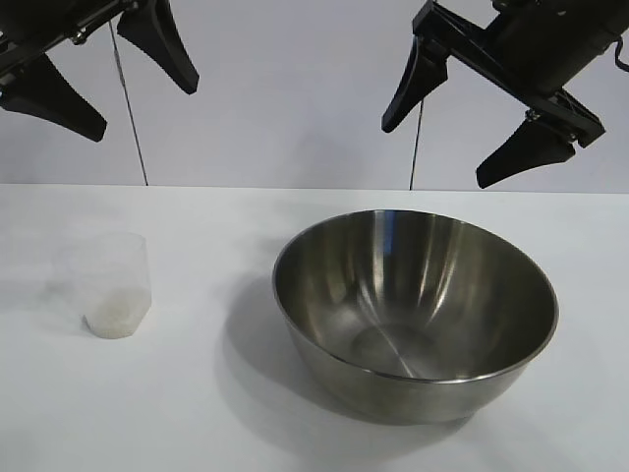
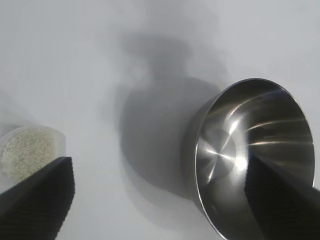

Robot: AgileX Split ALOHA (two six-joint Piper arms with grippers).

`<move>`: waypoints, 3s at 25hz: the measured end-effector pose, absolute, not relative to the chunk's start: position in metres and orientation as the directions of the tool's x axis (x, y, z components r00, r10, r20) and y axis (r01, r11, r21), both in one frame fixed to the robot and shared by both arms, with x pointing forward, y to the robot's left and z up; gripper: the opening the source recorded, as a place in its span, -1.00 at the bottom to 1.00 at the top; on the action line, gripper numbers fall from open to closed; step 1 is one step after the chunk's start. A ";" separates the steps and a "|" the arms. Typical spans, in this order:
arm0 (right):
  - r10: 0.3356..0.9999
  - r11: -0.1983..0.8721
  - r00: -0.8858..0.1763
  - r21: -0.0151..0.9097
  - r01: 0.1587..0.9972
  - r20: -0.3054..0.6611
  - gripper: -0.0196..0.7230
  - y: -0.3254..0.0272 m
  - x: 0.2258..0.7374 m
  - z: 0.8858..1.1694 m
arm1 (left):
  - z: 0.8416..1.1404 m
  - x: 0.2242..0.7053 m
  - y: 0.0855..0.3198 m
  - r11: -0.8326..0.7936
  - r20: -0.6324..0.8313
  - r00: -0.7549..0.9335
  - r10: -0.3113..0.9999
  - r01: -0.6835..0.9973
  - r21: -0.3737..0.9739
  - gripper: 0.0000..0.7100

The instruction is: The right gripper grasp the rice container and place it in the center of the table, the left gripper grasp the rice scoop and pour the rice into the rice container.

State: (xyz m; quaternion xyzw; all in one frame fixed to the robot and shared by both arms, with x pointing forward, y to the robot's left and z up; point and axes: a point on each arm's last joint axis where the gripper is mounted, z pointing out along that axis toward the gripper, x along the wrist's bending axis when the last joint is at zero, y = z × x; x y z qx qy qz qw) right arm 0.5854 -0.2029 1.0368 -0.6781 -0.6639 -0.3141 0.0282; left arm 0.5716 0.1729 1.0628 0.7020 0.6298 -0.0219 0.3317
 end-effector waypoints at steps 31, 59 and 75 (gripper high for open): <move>0.986 0.070 -0.106 0.256 0.964 0.130 0.89 -0.233 0.556 0.965 | 1.063 0.572 0.173 0.013 -0.449 0.206 0.870 0.899 0.438 0.87; 0.974 0.001 -0.050 0.216 0.976 0.220 -0.92 -0.224 0.567 0.921 | 1.063 0.572 0.173 0.015 -0.448 0.206 0.870 0.898 0.440 0.87; 0.921 -0.130 0.009 0.287 0.949 0.389 -0.92 -0.254 0.571 0.953 | 1.063 0.572 0.173 0.017 -0.448 0.205 0.870 0.896 0.443 0.87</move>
